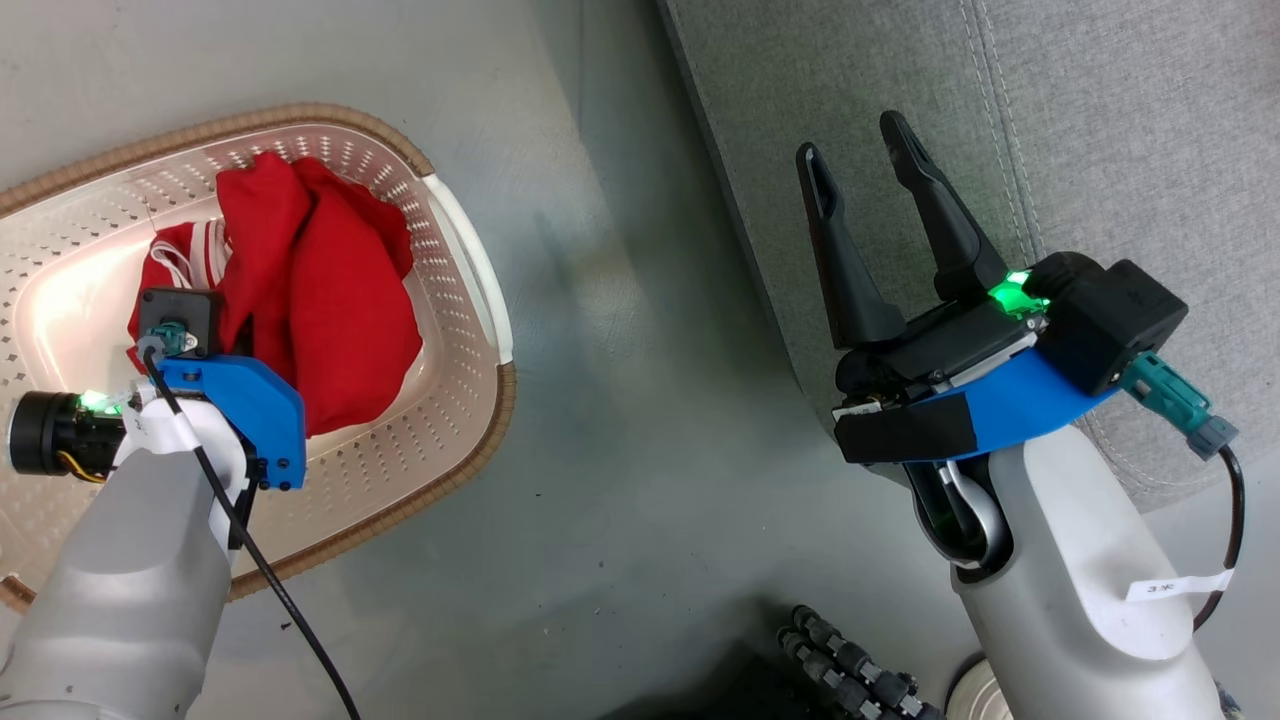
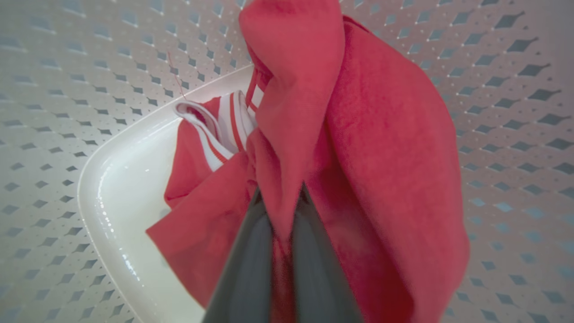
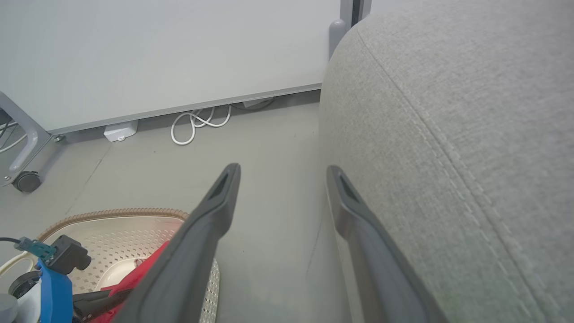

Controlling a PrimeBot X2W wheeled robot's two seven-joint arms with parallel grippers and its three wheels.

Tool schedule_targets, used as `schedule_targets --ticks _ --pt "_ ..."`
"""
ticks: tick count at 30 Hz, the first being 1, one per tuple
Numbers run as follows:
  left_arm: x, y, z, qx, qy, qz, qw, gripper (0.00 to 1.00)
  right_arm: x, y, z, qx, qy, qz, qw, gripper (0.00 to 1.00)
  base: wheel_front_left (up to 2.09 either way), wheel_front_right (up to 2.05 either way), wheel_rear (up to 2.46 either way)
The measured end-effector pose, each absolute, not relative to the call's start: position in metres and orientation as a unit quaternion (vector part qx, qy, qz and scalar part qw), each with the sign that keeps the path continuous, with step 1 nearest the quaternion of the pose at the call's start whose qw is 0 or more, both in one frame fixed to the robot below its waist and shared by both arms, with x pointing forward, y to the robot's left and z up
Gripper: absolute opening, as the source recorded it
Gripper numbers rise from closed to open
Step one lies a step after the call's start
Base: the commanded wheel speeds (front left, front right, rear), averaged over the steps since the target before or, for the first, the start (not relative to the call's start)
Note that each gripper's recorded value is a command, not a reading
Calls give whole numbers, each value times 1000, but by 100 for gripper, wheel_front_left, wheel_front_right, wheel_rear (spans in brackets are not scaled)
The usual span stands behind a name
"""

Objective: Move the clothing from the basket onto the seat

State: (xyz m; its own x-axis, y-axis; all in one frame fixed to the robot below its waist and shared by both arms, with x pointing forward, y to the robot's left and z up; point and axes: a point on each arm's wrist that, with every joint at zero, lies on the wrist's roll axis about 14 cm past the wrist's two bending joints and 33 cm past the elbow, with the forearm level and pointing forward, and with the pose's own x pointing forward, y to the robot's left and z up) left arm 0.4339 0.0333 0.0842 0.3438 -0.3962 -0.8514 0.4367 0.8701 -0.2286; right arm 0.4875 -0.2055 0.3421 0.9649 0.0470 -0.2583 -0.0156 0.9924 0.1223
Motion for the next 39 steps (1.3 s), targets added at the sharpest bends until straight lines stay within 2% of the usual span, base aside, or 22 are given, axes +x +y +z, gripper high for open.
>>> schedule_targets --ticks 10,18,27,39 --pt "437 30 89 15 509 -253 822 0 488 -203 346 60 129 21 990 100 0 0 0" --pt "444 18 120 -2 471 -258 843 0 490 -199 370 59 108 29 992 100 0 0 0" --pt "456 -1 207 -24 384 -276 881 0 478 -186 413 41 75 48 995 100 0 0 0" --pt "459 -6 358 -28 223 -298 928 0 436 -149 466 53 36 89 994 100 0 0 0"
